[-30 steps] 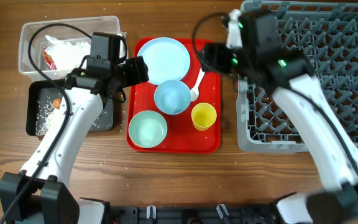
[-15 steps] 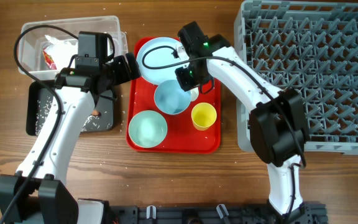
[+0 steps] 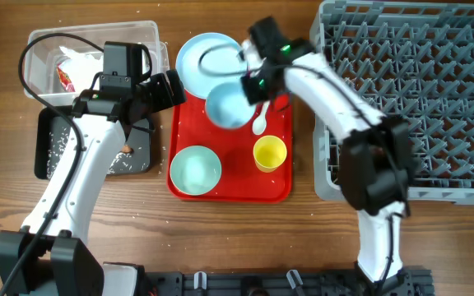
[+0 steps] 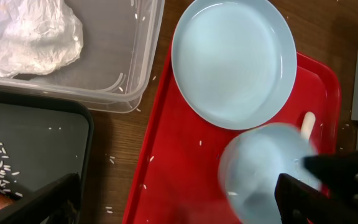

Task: Sort waste into correct bins and load items into the dishwasher rack
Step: 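Grasp the light-blue bowl with the right gripper and lift it, then place the light-blue bowl upright in the dish rack's back-left slot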

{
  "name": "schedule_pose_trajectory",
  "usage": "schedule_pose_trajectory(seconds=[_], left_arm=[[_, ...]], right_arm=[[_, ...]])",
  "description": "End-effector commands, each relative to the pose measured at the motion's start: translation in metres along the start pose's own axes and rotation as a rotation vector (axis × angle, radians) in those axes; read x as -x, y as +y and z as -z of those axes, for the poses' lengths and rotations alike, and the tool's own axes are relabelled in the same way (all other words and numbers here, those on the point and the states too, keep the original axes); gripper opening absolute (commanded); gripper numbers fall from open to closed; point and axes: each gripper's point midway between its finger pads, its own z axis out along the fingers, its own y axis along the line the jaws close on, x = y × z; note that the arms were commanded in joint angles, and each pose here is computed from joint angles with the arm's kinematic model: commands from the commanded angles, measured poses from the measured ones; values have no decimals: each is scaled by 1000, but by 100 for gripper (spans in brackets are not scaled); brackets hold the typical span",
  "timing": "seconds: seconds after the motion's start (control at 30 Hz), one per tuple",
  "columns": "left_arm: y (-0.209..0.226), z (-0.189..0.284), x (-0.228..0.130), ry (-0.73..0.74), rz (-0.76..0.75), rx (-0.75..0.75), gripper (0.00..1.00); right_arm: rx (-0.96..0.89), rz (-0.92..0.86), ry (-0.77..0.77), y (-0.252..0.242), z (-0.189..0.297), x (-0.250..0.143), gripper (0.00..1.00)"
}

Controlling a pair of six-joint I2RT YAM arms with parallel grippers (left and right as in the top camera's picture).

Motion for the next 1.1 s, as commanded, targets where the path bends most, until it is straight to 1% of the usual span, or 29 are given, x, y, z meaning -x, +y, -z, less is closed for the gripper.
schedule_pose_trajectory(seconds=[0.0, 0.03, 0.07, 0.1, 0.13, 0.17, 0.23, 0.33, 0.37, 0.4, 0.47, 0.53, 0.63, 0.7, 0.77, 0.87, 0.93, 1.07], left_arm=[[1, 5, 7, -23, -7, 7, 100], [1, 5, 7, -23, -7, 7, 100], [1, 5, 7, -23, -7, 7, 100], [1, 5, 7, -23, -7, 7, 100], [1, 5, 7, -23, -7, 7, 100], [1, 5, 7, -23, -7, 7, 100], [1, 5, 7, -23, -7, 7, 100], [1, 5, 7, -23, -7, 7, 100], [1, 5, 7, -23, -7, 7, 100], [1, 5, 7, -23, -7, 7, 100], [1, 5, 7, -23, -7, 7, 100], [1, 5, 7, -23, -7, 7, 100], [1, 5, 7, -23, -7, 7, 100], [1, 5, 7, -24, -7, 7, 100], [1, 5, 7, -23, -7, 7, 100], [1, 5, 7, -23, -7, 7, 100], [1, 5, 7, -23, -7, 7, 100], [1, 5, 7, -23, -7, 7, 100]], right_arm=[[-64, -92, -314, -41, 145, 49, 4], [-130, -124, -360, -62, 171, 48, 4], [-264, -177, -426, -96, 205, 46, 4], [-364, -226, -467, -117, 224, 44, 4], [-557, -312, -529, -153, 254, 40, 4], [-799, -377, -574, -186, 285, 32, 4], [-1110, -438, -598, -219, 313, 25, 4], [-1303, -324, -469, -236, 297, 33, 4], [-1339, -265, -415, -239, 284, 38, 4], [-1407, -171, -331, -242, 268, 47, 4], [-1541, -45, -202, -242, 244, 62, 4], [-1576, 90, -117, -233, 213, 80, 4], [-1550, 182, -88, -222, 178, 90, 4], [-1546, 207, -60, -221, 160, 89, 4], [-1555, 199, -49, -223, 155, 87, 4], [-1614, 115, -91, -224, 168, 86, 4], [-1617, 95, -100, -225, 169, 84, 4], [-1608, 86, -84, -234, 155, 73, 4]])
